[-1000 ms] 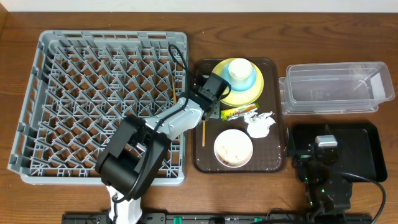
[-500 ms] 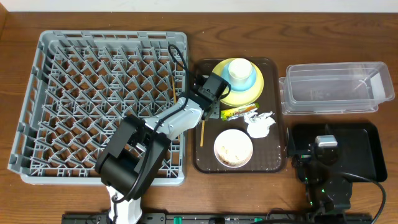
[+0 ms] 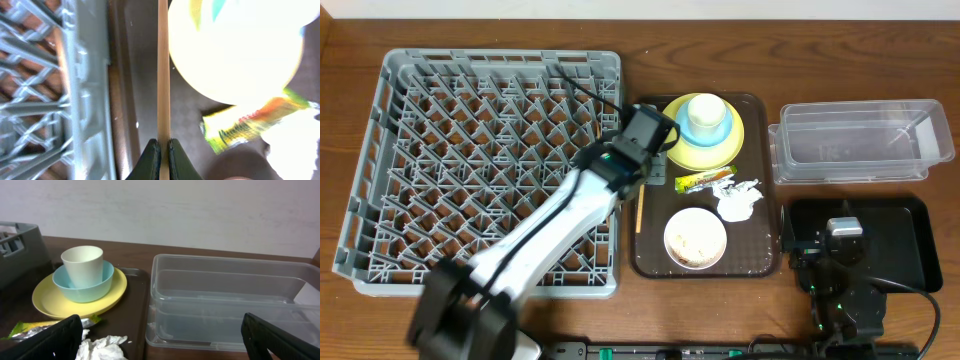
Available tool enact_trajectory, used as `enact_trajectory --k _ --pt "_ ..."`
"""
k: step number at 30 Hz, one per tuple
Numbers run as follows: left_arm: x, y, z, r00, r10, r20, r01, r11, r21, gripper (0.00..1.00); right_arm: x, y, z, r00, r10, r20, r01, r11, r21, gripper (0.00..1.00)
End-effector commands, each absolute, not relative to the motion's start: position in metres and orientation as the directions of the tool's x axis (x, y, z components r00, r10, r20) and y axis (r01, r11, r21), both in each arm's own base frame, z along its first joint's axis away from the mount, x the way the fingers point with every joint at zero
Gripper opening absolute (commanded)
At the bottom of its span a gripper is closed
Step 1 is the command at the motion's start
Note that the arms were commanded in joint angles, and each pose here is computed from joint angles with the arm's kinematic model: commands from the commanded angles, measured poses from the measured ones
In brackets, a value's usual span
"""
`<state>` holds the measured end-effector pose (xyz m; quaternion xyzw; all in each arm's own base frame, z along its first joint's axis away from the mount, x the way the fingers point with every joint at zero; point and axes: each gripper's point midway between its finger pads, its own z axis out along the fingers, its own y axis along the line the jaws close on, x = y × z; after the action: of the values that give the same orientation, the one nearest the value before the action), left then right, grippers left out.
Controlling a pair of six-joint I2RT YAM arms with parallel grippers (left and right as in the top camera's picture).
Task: Sort waste into correct bins and load items into the dishwasher rack
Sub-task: 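Place the second chopstick into the rack beside the first, release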
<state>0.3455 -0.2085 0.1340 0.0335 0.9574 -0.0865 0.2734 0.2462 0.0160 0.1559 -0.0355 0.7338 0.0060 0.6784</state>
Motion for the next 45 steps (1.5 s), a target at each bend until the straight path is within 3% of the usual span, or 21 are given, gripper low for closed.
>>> enact_trajectory --k 1,10,23,41,45 --pt "0.342 -0.200 0.168 -0.810 0.029 -0.585 0.136 0.981 -0.140 0.06 0.246 0.017 0.155 -0.079 -0.053 -0.996 -0.064 0.997 -0.048 0.99" --pt "0.341 -0.152 0.183 -0.766 0.030 -0.643 0.004 0.999 0.041 0.06 0.246 0.017 0.155 -0.079 -0.053 -0.996 -0.064 0.997 -0.048 0.99" --pt "0.357 -0.126 0.143 -0.819 -0.028 -0.574 -0.100 0.990 0.095 0.06 0.246 0.017 0.155 -0.079 -0.053 -0.995 -0.064 0.997 -0.048 0.99" --pt "0.367 -0.129 0.116 -0.839 -0.023 -0.543 -0.103 0.988 0.118 0.07 0.246 0.017 0.155 -0.079 -0.053 -0.995 -0.064 0.997 -0.048 0.99" --pt "0.369 -0.130 0.110 -0.844 -0.020 -0.536 -0.102 0.987 0.124 0.12 0.246 0.017 0.155 -0.079 -0.053 -0.995 -0.064 0.997 -0.048 0.99"
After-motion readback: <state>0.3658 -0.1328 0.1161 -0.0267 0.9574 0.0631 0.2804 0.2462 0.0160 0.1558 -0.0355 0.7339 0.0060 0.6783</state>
